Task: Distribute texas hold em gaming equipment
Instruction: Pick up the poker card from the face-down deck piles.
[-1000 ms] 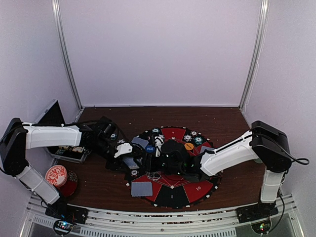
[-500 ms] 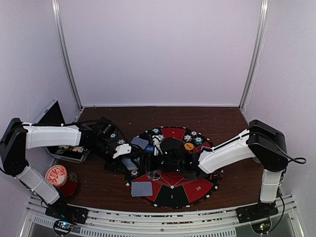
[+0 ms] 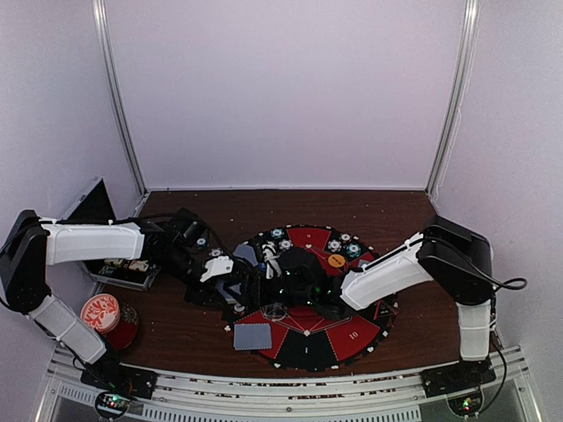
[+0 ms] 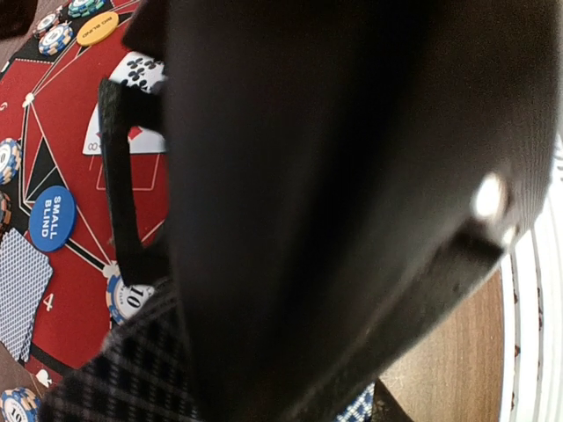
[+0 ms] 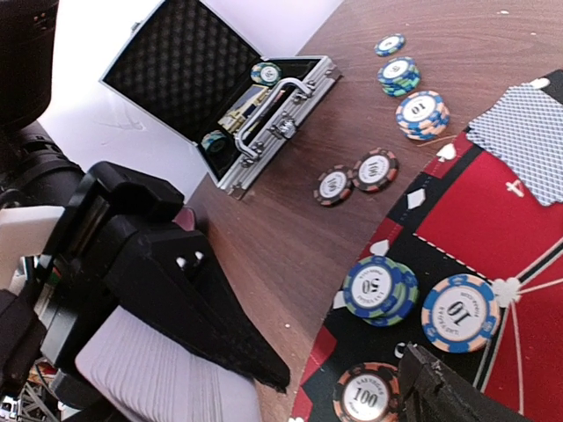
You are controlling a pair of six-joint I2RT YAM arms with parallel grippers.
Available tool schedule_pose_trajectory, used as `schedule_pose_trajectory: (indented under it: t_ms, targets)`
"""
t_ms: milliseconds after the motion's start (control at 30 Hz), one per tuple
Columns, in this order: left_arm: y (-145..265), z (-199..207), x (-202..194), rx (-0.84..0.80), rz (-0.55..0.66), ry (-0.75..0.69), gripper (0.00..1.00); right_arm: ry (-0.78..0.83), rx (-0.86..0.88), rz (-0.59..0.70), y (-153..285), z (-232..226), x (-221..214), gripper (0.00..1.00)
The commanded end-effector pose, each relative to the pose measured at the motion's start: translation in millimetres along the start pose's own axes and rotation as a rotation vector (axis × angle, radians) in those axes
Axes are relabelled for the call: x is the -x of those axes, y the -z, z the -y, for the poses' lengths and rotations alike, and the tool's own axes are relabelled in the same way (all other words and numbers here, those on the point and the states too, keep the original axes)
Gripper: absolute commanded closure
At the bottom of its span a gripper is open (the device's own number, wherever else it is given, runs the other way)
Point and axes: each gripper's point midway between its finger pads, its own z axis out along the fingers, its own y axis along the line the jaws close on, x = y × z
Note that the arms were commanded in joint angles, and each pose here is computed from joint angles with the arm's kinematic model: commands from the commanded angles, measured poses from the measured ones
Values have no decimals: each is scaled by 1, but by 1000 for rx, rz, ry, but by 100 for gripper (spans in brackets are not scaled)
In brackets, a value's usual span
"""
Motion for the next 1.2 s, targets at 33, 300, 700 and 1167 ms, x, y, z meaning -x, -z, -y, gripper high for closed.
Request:
schedule_pose_trajectory:
  t_ms: [33,300,700,1167]
  targets:
    - [1,8,14,-25,43,-45,61,-45,127,90,-2,-22,27,13]
    - [1,8,14,-24,42,-45,61,-52,-23,96,-4,8,29,21]
    - [0,7,12,-24,37,-42,61,-28,-201,155,35,37,38,50]
    - [-2,5,11,-25,29,-36,61,57,-210,127,46,6,30,76]
